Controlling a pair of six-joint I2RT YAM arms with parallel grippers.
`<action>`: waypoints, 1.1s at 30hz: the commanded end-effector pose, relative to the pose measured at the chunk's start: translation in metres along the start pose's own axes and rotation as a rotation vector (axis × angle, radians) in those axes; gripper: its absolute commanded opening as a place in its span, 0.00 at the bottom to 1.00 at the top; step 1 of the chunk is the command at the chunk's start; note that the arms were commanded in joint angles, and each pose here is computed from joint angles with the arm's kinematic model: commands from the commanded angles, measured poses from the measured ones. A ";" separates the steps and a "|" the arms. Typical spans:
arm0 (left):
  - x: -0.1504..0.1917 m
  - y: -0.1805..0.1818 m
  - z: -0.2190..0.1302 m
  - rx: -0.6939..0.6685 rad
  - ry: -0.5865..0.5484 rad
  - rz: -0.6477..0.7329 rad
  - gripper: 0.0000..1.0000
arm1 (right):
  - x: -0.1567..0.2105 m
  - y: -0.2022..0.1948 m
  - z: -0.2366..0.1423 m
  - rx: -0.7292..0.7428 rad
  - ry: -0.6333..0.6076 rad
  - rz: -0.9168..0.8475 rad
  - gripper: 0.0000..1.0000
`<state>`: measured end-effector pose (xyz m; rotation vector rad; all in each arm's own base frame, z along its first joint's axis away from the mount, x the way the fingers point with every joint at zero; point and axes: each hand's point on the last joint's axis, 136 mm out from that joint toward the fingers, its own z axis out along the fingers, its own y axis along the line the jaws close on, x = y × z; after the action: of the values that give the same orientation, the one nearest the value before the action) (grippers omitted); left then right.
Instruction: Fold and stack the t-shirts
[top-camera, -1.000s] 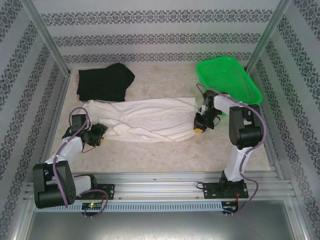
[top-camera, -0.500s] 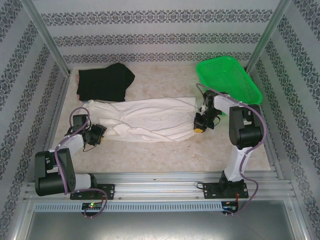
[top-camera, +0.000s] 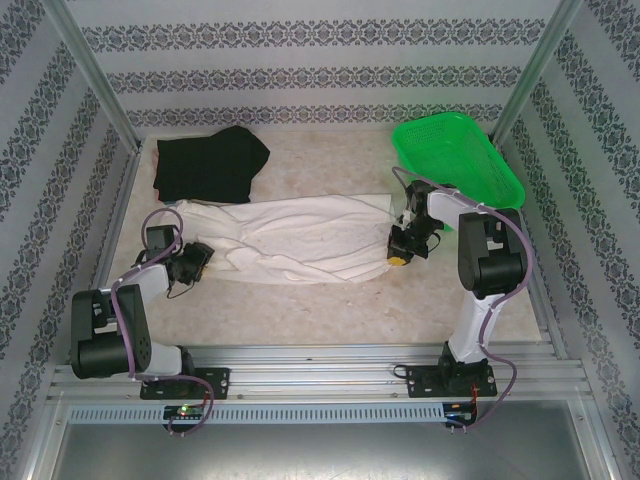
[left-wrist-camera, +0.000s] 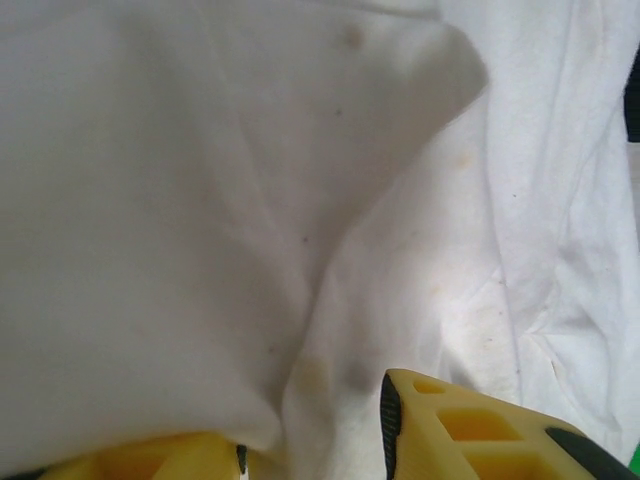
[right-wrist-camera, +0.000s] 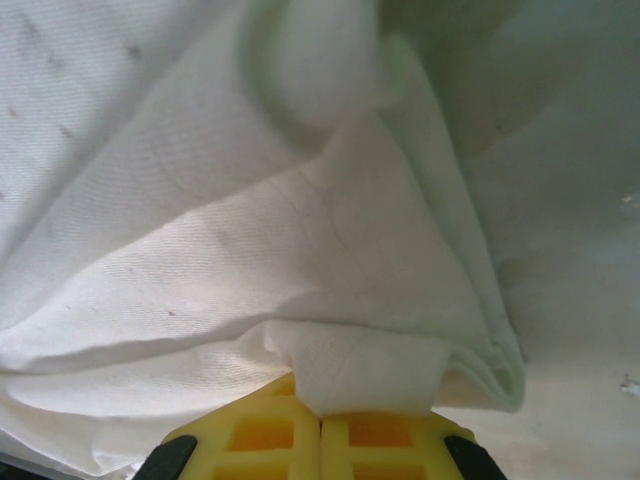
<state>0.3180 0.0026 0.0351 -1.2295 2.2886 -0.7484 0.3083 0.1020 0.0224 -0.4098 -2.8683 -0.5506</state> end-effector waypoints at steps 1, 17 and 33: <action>0.002 -0.021 -0.005 0.114 0.012 0.058 0.40 | -0.001 0.002 0.002 -0.009 0.008 0.007 0.00; 0.019 -0.005 -0.014 0.149 0.006 0.079 0.45 | -0.002 0.004 0.003 -0.006 0.010 0.005 0.00; -0.001 -0.006 -0.011 0.204 -0.063 0.067 0.44 | -0.001 0.005 0.002 -0.005 0.009 -0.006 0.00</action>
<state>0.3077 0.0029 0.0423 -1.1180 2.1731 -0.8511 0.3083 0.1021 0.0219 -0.4100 -2.8671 -0.5499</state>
